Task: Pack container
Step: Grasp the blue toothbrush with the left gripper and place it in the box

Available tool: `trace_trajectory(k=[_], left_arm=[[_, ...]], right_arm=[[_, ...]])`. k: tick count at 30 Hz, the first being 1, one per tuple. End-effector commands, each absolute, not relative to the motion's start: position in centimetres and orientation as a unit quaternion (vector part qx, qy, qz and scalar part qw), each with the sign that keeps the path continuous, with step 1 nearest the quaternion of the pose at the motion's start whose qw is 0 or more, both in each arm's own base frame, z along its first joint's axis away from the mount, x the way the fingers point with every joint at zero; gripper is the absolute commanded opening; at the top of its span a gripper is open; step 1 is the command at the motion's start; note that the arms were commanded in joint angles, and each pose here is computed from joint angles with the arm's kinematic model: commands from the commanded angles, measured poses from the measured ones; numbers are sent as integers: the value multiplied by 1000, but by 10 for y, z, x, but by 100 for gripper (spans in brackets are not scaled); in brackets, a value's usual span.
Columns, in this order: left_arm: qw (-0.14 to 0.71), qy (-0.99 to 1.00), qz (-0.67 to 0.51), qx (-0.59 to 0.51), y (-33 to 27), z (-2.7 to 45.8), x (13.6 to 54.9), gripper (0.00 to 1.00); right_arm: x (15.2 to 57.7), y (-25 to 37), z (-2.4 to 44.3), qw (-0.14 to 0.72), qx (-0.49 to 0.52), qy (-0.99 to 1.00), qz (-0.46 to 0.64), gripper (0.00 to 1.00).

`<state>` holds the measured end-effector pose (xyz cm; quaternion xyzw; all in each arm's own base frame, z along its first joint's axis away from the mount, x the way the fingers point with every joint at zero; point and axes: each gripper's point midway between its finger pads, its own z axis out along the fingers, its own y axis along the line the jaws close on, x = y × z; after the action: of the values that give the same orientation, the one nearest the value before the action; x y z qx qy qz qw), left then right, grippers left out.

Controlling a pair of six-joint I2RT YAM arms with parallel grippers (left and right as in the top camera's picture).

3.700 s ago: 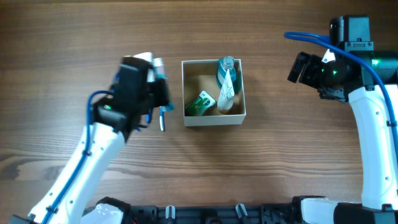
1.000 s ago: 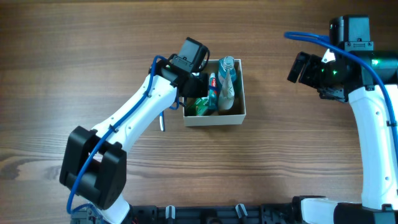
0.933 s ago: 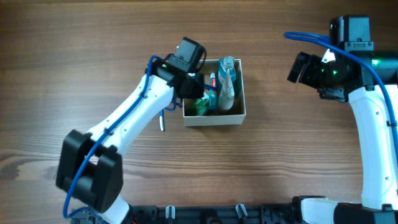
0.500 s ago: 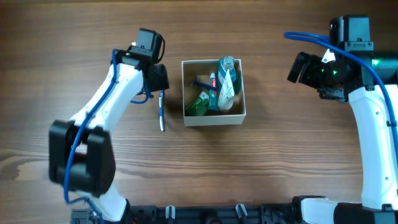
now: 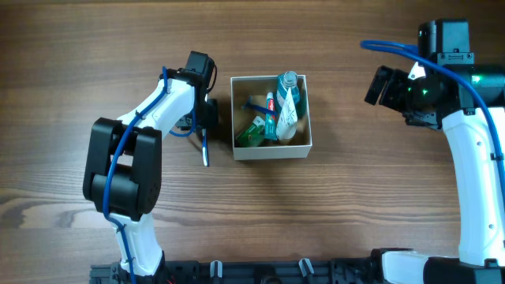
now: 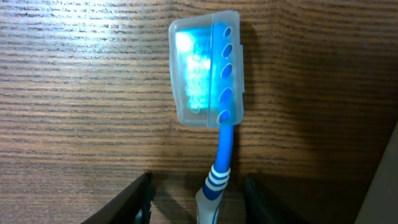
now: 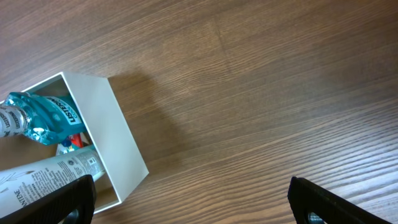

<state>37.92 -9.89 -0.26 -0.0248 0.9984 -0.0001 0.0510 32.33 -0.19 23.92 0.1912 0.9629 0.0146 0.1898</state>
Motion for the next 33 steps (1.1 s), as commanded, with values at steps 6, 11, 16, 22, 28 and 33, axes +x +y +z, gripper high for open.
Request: trace_trajectory(k=[6,11,16,22,28,33], left_arm=[[25,1000,-5,-9,-103,-17,370,4],[36,999,-8,-9,-103,16,372,4],[102,994,-38,1,-117,106,381,4],[213,969,-115,43,-176,188,372,4],[243,962,-117,46,-219,174,385,4],[185,978,-91,39,-223,118,388,5]], right_arm=[[325,-3,239,189,201,961,16,100],[326,-3,239,190,201,961,16,100],[325,-3,239,189,200,961,16,100],[326,-3,239,190,201,961,16,100],[326,-3,239,190,201,961,16,100],[325,-3,239,189,201,961,16,100]])
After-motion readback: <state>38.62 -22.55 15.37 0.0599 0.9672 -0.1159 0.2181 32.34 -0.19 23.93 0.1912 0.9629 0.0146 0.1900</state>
